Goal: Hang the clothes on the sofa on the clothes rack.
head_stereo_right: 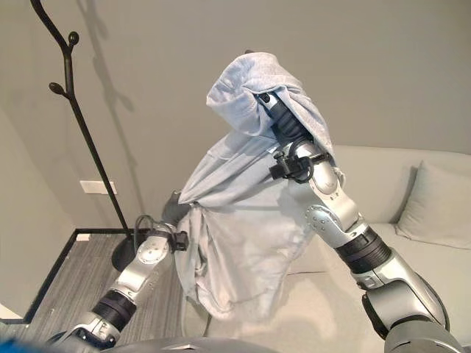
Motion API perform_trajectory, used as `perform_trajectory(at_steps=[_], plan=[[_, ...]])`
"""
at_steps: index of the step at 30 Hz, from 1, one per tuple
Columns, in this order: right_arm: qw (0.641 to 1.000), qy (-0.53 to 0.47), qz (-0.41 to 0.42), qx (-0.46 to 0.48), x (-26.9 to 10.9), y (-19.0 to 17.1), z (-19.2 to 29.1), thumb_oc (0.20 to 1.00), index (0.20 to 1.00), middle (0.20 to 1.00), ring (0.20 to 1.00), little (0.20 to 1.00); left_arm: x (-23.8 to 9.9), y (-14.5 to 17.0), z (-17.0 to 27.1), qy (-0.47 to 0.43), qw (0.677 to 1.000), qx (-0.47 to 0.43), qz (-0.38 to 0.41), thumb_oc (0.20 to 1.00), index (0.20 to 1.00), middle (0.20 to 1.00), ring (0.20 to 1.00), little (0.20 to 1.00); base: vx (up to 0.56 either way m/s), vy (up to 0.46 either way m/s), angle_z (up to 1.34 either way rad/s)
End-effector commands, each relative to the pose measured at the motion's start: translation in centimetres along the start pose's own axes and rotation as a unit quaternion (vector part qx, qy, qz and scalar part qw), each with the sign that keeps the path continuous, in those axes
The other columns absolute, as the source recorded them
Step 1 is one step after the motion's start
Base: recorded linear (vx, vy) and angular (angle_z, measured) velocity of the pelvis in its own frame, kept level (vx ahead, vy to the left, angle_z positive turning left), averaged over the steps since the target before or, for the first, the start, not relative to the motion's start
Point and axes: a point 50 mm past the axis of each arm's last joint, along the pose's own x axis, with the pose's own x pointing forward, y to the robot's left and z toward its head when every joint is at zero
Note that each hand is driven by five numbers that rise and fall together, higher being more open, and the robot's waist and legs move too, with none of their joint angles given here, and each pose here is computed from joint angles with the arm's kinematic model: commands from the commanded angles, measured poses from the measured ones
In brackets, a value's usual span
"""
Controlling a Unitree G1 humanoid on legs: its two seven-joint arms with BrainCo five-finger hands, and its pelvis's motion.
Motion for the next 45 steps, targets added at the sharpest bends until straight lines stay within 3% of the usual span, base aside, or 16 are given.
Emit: perform_trajectory(at_steps=[1, 6, 7, 10, 14, 18, 22, 29, 35, 41, 45], plan=[[0.987, -0.16, 0.005, 0.014, 1.9, -0.9, 5.6, 0.2, 0.2, 0.2, 0.2, 0.2, 1.9, 1.9, 1.0, -0.037, 0.994, 0.086, 0.061, 0.2, 0.2, 0.2, 0.2, 0.2, -0.04, -0.041, 0.02], [0.993, -0.114, 0.02, -0.039, 0.0, -1.9, 5.4, 0.2, 0.2, 0.2, 0.2, 0.2, 0.7, 4.9, 1.1, -0.048, 0.983, 0.134, 0.114, 0.2, 0.2, 0.2, 0.2, 0.2, -0.05, -0.045, -0.01], [0.994, -0.065, 0.014, -0.085, -1.7, -3.3, 5.2, 0.2, 0.2, 0.2, 0.2, 0.2, -0.4, 7.1, 1.4, -0.056, 0.971, 0.184, 0.145, 0.2, 0.2, 0.2, 0.2, 0.2, -0.07, -0.072, -0.03], [0.994, -0.041, -0.02, -0.104, -3.4, -5.1, 5.3, 0.2, 0.2, 0.2, 0.2, 0.2, -1.7, 9.7, 2.0, -0.067, 0.951, 0.246, 0.178, 0.2, 0.2, 0.2, 0.2, 0.2, -0.06, -0.074, 0.01], [0.992, -0.042, -0.092, -0.072, -6.2, -6.8, 4.1, 0.2, 0.2, 0.2, 0.2, 0.2, -3.7, 13.1, 3.2, -0.078, 0.92, 0.3, 0.238, 0.2, 0.2, 0.2, 0.2, 0.2, -0.04, -0.051, -0.08], [0.987, -0.048, -0.153, -0.019, -8.4, -7.3, 1.9, 0.2, 0.2, 0.2, 0.2, 0.2, -4.2, 13.9, 4.8, -0.108, 0.899, 0.334, 0.262, 0.2, 0.2, 0.2, 0.2, 0.2, -0.03, -0.031, 0.08], [0.977, -0.049, -0.204, 0.026, -10.2, -7.2, -0.1, 0.2, 0.2, 0.2, 0.2, 0.2, -3.9, 13.0, 5.3, -0.129, 0.89, 0.364, 0.243, 0.2, 0.2, 0.2, 0.2, 0.2, -0.01, 0.016, 0.21], [0.968, -0.018, -0.238, 0.074, -11.5, -5.9, -2.9, 0.2, 0.2, 0.2, 0.2, 0.2, -2.2, 7.9, 5.0, -0.162, 0.922, 0.322, 0.139, 0.2, 0.2, 0.2, 0.2, 0.2, 0.01, 0.14, 0.04], [0.962, 0.027, -0.268, 0.046, -13.1, -5.7, -3.8, 0.2, 0.2, 0.2, 0.2, 0.2, -0.8, 5.4, 6.2, -0.209, 0.923, 0.309, 0.097, 0.2, 0.2, 0.2, 0.2, 0.2, 0.0, 0.331, 0.16], [0.949, 0.097, -0.299, 0.013, -15.2, -5.3, -5.8, 0.2, 0.2, 0.2, 0.2, 0.2, -0.1, 2.7, 8.1, -0.278, 0.905, 0.32, 0.038, 0.2, 0.2, 0.2, 0.2, 0.2, 0.08, 0.573, 0.46], [0.945, 0.097, -0.309, 0.05, -14.6, -4.1, -7.7, 0.2, 0.2, 0.2, 0.2, 0.2, 0.3, 2.8, 9.7, -0.318, 0.877, 0.359, 0.03, 0.2, 0.2, 0.2, 0.2, 0.2, 0.0, 0.463, 0.43]])
